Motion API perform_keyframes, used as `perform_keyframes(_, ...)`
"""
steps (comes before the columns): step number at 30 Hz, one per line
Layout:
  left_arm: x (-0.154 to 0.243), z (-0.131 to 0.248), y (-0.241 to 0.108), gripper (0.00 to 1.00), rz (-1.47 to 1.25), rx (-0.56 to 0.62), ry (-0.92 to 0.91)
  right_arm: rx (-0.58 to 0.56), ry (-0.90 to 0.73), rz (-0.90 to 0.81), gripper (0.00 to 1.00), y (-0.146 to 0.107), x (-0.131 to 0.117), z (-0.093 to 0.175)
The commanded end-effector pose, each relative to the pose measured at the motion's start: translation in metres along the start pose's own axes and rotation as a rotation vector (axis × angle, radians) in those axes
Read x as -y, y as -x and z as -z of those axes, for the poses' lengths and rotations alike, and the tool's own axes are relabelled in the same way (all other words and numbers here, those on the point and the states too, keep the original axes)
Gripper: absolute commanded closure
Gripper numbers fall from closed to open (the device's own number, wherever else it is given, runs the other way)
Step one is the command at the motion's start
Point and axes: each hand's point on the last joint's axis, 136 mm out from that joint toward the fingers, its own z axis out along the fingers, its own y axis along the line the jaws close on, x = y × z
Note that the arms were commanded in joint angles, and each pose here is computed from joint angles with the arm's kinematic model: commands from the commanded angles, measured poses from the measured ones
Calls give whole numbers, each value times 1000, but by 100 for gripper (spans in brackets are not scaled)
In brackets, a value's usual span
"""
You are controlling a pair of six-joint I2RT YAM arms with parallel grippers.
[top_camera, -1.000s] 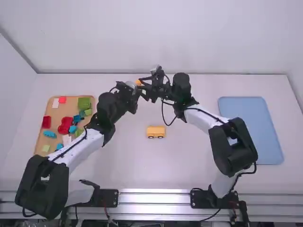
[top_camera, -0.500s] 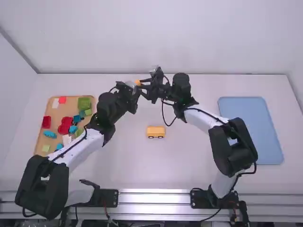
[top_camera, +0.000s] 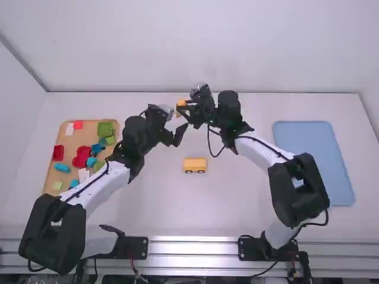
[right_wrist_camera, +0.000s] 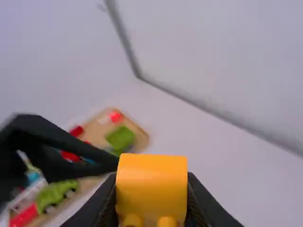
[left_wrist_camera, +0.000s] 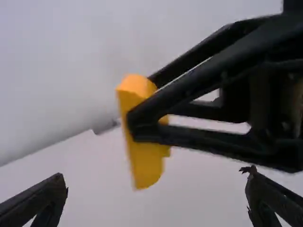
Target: Assemble lego blocks to make yellow taxi
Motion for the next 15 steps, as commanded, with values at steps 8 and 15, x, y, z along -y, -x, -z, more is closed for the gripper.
perform_keyframes(8,5,3,-9,1,-50,-56,-23,-368,-397,237,85,13,20,90)
perform_keyframes(15,19,10,-8,1,-107,-51,-122,-812,-271,361,85,-71,9,116)
